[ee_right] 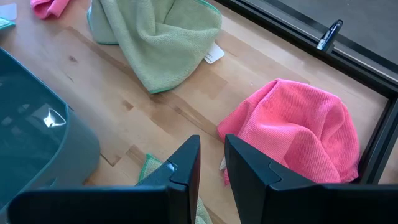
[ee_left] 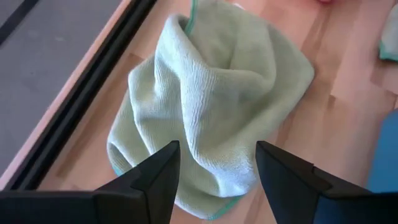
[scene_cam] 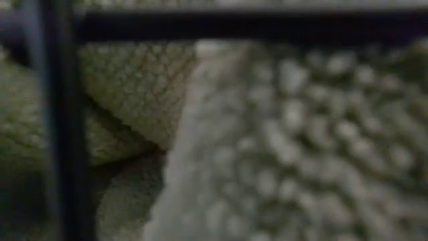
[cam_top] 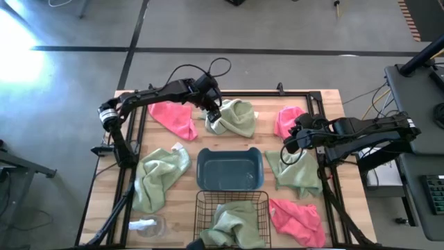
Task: Sort microfiber towel by color & place in baskets
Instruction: Put the top green microfiber towel into the mesh storage bin
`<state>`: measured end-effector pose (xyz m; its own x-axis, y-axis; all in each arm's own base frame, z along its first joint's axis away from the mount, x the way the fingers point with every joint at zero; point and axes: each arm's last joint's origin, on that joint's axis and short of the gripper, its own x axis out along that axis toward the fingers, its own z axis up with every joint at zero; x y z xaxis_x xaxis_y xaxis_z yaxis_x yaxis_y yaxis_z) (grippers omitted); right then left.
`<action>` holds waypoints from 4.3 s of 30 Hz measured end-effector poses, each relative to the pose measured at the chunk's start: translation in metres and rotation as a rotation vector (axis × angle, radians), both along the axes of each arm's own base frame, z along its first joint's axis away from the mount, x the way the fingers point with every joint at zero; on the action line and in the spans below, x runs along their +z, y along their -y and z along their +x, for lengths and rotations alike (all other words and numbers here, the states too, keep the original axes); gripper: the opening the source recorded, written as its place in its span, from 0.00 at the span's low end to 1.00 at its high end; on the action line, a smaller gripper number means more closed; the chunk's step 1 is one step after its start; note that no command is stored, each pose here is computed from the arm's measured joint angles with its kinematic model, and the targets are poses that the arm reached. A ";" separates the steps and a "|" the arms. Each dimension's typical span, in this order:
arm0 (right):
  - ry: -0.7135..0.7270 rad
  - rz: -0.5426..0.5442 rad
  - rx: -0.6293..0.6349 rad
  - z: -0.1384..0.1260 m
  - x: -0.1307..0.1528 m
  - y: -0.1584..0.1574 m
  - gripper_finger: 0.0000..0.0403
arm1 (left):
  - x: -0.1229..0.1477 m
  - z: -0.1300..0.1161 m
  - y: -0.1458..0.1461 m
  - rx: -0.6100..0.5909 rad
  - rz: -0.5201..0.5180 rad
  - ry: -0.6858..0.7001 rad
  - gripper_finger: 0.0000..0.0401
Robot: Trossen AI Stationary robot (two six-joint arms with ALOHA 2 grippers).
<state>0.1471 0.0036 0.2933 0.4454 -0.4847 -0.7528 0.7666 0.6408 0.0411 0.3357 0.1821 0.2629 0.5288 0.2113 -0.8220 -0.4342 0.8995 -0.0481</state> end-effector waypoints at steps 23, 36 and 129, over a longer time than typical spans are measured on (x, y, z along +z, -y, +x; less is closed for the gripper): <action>0.010 0.007 -0.011 0.000 0.000 0.000 0.17 | -0.037 -0.004 -0.002 0.001 -0.049 -0.202 0.48; 0.028 0.023 -0.038 0.000 0.000 0.000 0.17 | -0.038 -0.002 -0.003 -0.065 -0.007 -0.216 0.48; 0.040 0.093 -0.139 0.000 -0.021 0.000 0.17 | -0.046 0.021 -0.068 -0.187 -0.123 0.116 0.48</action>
<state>0.1470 0.0040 0.2719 0.4090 -0.4731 -0.7803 0.8443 0.5207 0.1269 0.3564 0.2500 0.2165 0.6418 0.0037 -0.7669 -0.2464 0.9480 -0.2016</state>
